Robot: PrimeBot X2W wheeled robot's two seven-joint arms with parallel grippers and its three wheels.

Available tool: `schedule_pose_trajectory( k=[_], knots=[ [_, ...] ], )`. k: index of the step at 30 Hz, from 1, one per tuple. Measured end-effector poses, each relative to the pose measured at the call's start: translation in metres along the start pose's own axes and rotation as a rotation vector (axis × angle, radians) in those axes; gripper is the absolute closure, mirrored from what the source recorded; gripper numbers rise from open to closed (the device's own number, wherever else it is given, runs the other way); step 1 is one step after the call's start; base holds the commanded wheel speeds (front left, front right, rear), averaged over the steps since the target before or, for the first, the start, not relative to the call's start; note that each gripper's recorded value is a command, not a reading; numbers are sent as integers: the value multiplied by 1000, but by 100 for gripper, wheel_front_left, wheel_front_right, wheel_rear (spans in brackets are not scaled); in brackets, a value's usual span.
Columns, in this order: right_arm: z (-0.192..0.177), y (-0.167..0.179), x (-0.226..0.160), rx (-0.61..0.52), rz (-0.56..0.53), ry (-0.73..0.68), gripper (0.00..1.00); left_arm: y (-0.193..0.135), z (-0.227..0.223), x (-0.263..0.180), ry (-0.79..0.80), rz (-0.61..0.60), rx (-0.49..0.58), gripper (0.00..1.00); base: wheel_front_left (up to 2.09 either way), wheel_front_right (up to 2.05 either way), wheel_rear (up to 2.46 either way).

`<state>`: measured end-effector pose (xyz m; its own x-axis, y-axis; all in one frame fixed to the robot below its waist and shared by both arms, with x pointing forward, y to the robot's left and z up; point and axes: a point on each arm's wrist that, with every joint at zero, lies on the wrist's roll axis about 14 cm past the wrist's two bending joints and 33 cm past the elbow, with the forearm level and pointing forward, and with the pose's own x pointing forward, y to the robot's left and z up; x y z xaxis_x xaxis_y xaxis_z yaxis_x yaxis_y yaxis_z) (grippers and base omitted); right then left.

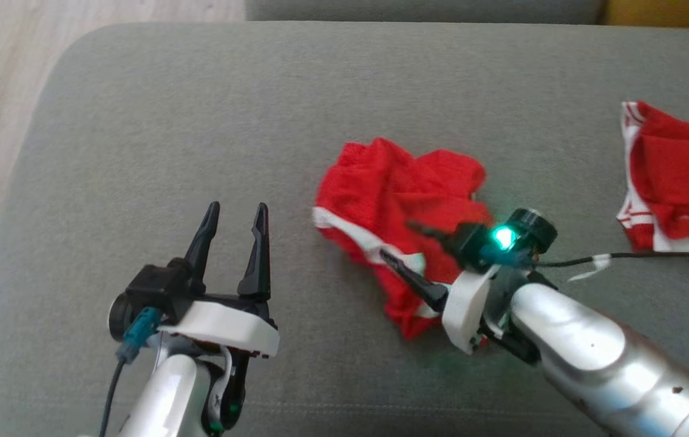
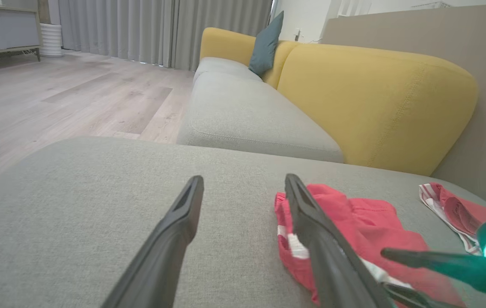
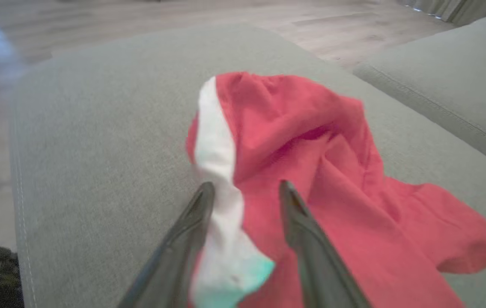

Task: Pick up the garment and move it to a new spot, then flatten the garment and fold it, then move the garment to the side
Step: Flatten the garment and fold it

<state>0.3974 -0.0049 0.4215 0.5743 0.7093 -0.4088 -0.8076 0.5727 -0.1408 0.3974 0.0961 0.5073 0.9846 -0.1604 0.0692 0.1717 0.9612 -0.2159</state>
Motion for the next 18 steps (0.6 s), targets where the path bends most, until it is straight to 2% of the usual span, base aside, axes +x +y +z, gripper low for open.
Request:
schedule_pose_trajectory(
  k=[6,12,15,18],
  knots=[
    [0,-50,-33,133,-207,-82,0,-15,-2,10,-2,-53,12,0,0,0,0],
    [-12,-96,-87,304,-482,-214,0,-22,-4,18,-1,-83,15,0,0,0,0],
    [-17,-102,-113,381,-615,-284,0,-24,-6,22,0,-98,20,0,0,0,0],
    [-22,-87,-126,438,-687,-320,0,-29,-9,25,7,-119,21,0,0,0,0]
  ],
)
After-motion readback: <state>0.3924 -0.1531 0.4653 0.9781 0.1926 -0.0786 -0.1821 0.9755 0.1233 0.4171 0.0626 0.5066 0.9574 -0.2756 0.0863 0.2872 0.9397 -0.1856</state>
